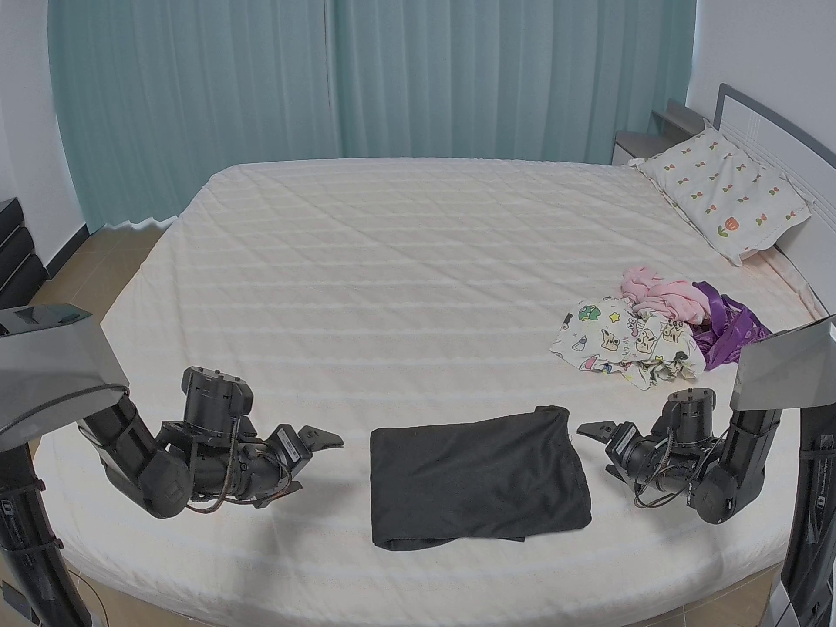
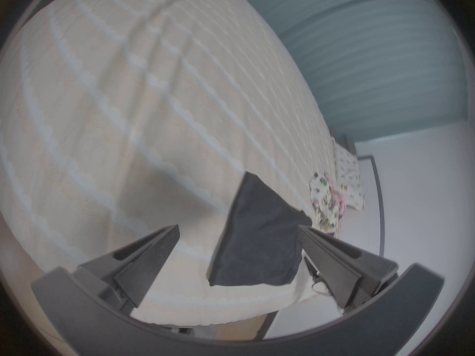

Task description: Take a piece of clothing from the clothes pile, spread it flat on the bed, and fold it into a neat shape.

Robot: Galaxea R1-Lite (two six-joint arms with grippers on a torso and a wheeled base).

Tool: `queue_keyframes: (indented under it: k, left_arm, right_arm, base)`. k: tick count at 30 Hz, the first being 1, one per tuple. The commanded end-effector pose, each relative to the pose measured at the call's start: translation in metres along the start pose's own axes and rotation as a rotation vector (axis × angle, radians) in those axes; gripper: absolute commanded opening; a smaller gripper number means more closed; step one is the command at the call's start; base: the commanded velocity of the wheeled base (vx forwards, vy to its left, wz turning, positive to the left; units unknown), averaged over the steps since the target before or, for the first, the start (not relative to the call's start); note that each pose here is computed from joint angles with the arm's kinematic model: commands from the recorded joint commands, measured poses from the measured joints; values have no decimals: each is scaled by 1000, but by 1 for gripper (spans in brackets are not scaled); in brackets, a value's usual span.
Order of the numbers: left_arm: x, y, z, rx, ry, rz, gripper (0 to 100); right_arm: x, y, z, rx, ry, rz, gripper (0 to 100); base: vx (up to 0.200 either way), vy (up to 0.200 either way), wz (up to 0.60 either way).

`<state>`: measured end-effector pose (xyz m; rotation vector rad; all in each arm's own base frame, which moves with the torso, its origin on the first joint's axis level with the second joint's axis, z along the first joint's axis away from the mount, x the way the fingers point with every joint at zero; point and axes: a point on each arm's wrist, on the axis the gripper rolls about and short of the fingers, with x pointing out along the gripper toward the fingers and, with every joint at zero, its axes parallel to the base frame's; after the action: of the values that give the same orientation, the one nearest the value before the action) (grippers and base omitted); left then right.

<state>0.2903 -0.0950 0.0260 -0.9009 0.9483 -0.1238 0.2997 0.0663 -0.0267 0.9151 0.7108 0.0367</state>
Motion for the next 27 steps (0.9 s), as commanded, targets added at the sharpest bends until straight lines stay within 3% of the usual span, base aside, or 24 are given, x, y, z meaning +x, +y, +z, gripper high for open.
queue_keyframes:
  k: [1,6,14,18,22,27]
  left_arm:
    - [25,-8,-22,234,60,12,100]
    - [53,-8,-39,326,114,26,100]
    - [71,-14,-49,387,67,70,100]
    - [68,-16,-44,290,61,53,100]
    - [60,-24,-35,156,30,-26,100]
    - [50,-16,-22,110,-21,-56,100]
  right_arm:
    - [0,-1,-1,-1,5,-3,100]
    - [0,-2,-2,0,8,-7,100]
    - [7,-5,-10,-64,1,29,100]
    - [17,-9,-23,-202,35,37,100]
    - [26,-4,-26,-320,62,77,100]
    - [43,2,-20,-421,92,67,100]
  base:
    - [0,0,0]
    - [0,0,0]
    - [0,0,0]
    - [0,0,0]
    - [0,0,0]
    - [0,0,0]
